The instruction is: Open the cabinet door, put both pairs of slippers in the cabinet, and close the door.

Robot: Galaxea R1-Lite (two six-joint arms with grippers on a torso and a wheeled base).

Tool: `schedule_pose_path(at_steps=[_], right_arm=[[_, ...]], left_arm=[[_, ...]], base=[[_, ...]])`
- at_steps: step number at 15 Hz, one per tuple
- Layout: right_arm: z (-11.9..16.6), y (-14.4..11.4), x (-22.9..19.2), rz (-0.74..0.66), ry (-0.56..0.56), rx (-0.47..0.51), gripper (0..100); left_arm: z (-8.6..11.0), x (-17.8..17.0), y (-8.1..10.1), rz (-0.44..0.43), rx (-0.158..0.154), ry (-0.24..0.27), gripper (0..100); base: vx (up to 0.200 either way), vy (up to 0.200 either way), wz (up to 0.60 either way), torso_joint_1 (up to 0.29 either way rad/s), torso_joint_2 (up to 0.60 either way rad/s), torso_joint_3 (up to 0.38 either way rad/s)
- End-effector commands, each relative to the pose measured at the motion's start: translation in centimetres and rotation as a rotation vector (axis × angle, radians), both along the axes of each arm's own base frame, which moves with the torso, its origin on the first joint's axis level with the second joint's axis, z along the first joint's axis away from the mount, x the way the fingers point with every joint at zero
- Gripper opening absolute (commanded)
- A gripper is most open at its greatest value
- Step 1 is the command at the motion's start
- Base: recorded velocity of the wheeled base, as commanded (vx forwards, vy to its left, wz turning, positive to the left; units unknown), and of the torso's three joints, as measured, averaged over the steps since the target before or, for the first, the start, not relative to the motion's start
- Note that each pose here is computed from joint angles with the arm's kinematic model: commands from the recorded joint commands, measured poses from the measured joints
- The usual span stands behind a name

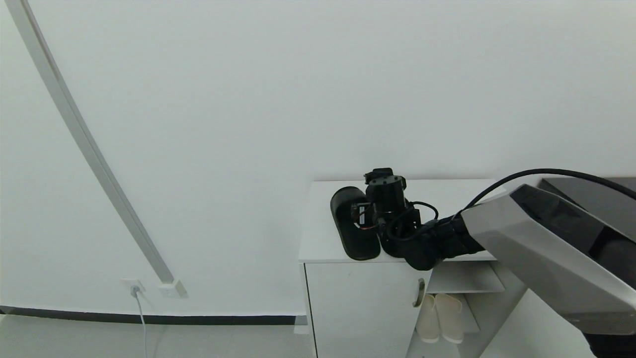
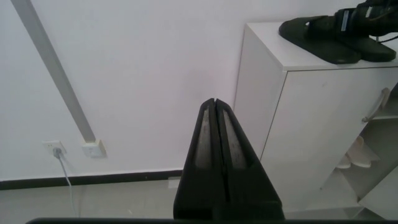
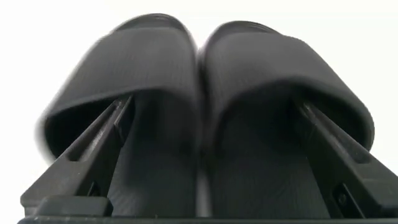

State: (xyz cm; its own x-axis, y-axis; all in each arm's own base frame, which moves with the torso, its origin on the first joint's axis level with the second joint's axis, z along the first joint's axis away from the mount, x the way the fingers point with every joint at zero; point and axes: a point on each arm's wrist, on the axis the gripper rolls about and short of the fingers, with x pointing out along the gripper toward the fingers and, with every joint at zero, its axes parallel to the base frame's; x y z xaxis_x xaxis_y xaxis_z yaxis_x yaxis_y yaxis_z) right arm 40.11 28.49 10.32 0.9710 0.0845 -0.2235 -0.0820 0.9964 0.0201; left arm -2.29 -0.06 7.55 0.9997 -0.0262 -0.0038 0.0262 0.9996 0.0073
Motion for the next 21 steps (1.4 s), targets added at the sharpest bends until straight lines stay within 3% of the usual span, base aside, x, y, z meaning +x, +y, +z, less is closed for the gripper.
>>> schedule_pose_path(at_steps=[1, 4, 5, 11, 14, 18, 21], right_arm=[[-1.1, 0.2, 0.9, -0.007, 0.005, -0.004, 100], [-1.4, 0.2, 1.2, -0.010, 0.005, -0.005, 100], [-1.6, 0.2, 1.2, -0.010, 0.009, -0.008, 0], [-1.7, 0.4, 1.6, -0.013, -0.002, 0.000, 0], [0.6, -0.1, 0.6, -0.014, -0.025, 0.015, 0], [6.0, -2.8, -5.5, 0.075, -0.059, 0.029, 0], [7.6, -5.2, -10.3, 0.180, -0.115, -0.006, 0]], left_arm=[[0.0, 0.0, 0.0, 0.000, 0.000, 0.001, 0], [0.0, 0.0, 0.0, 0.000, 0.000, 0.001, 0], [0.0, 0.0, 0.0, 0.000, 0.000, 0.001, 0], [0.0, 0.0, 0.0, 0.000, -0.001, 0.001, 0], [0.0, 0.0, 0.0, 0.002, -0.004, -0.001, 0], [0.0, 0.0, 0.0, 0.002, -0.004, 0.001, 0], [0.0, 0.0, 0.0, 0.002, -0.004, 0.001, 0]], base=[[0.000, 0.000, 0.00, 0.000, 0.00, 0.000], [0.000, 0.000, 0.00, 0.000, 0.00, 0.000], [0.000, 0.000, 0.00, 0.000, 0.00, 0.000], [0.000, 0.000, 0.00, 0.000, 0.00, 0.000], [0.000, 0.000, 0.00, 0.000, 0.00, 0.000], [0.000, 0.000, 0.00, 0.000, 0.00, 0.000], [0.000, 0.000, 0.00, 0.000, 0.00, 0.000]])
